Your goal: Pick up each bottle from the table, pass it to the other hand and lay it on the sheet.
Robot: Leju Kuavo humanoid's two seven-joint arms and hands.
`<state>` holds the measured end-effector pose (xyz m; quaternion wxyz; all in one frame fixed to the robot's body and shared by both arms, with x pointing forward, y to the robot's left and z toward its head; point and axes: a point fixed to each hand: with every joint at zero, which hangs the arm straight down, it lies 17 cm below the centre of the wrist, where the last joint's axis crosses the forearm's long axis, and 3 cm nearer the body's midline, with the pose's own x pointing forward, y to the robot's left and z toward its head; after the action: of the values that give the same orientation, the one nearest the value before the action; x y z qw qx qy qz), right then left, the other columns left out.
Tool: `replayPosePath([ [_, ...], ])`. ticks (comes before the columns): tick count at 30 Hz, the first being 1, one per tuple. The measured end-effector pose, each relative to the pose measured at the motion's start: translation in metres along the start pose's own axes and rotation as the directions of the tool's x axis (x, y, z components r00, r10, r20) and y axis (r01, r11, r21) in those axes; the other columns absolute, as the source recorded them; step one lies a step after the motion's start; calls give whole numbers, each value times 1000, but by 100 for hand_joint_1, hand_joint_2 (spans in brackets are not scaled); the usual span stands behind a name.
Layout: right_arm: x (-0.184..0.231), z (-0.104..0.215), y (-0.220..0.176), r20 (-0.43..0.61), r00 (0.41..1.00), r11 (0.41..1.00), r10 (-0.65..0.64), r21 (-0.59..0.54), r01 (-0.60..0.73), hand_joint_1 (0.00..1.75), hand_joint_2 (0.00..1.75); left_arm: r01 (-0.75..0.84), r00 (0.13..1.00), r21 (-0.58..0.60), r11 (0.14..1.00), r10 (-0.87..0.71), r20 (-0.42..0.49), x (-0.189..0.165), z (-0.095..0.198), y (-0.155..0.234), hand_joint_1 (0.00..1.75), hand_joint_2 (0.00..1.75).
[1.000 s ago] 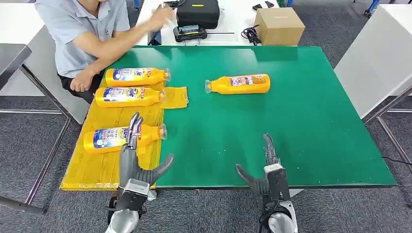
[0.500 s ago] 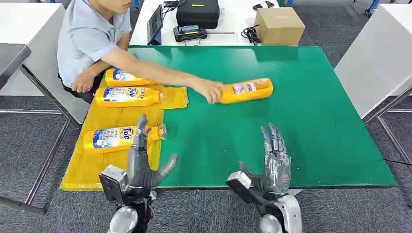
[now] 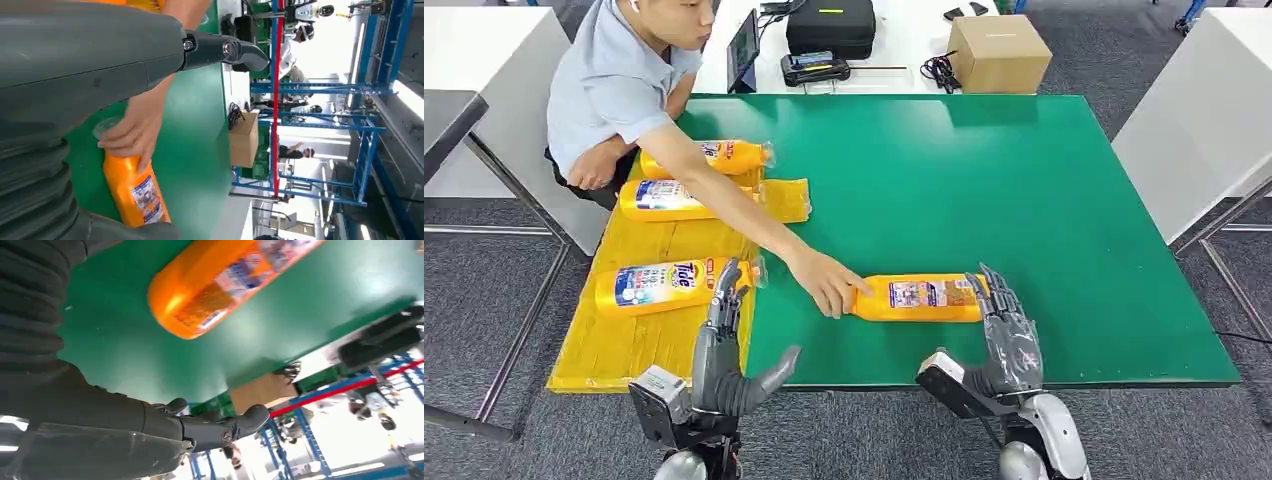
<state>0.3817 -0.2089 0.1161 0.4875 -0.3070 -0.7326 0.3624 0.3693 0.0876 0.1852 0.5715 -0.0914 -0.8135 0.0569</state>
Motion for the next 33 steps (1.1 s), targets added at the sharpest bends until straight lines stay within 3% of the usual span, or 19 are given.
replayPosePath([
  [1,-5,1,1,-15,999,999,40,13,-40,0,175,9,1000,-10,1000,-9,-18,-3,1,-2,0,0],
  [2,-9,2,2,-23,997,997,75,25,-75,0,175,15,999,-24,1000,-16,-38,-7,2,-5,0,175],
  [6,-28,8,10,-46,990,987,131,99,-126,0,175,51,997,-85,995,-56,-57,-11,8,-19,0,175],
  [15,-47,16,31,-71,994,971,80,231,-62,0,175,29,992,-110,994,-42,-121,-20,10,-26,0,175],
  [33,-48,-37,50,15,969,938,246,250,-241,0,175,39,992,-138,990,-56,-116,-21,2,-34,0,175],
])
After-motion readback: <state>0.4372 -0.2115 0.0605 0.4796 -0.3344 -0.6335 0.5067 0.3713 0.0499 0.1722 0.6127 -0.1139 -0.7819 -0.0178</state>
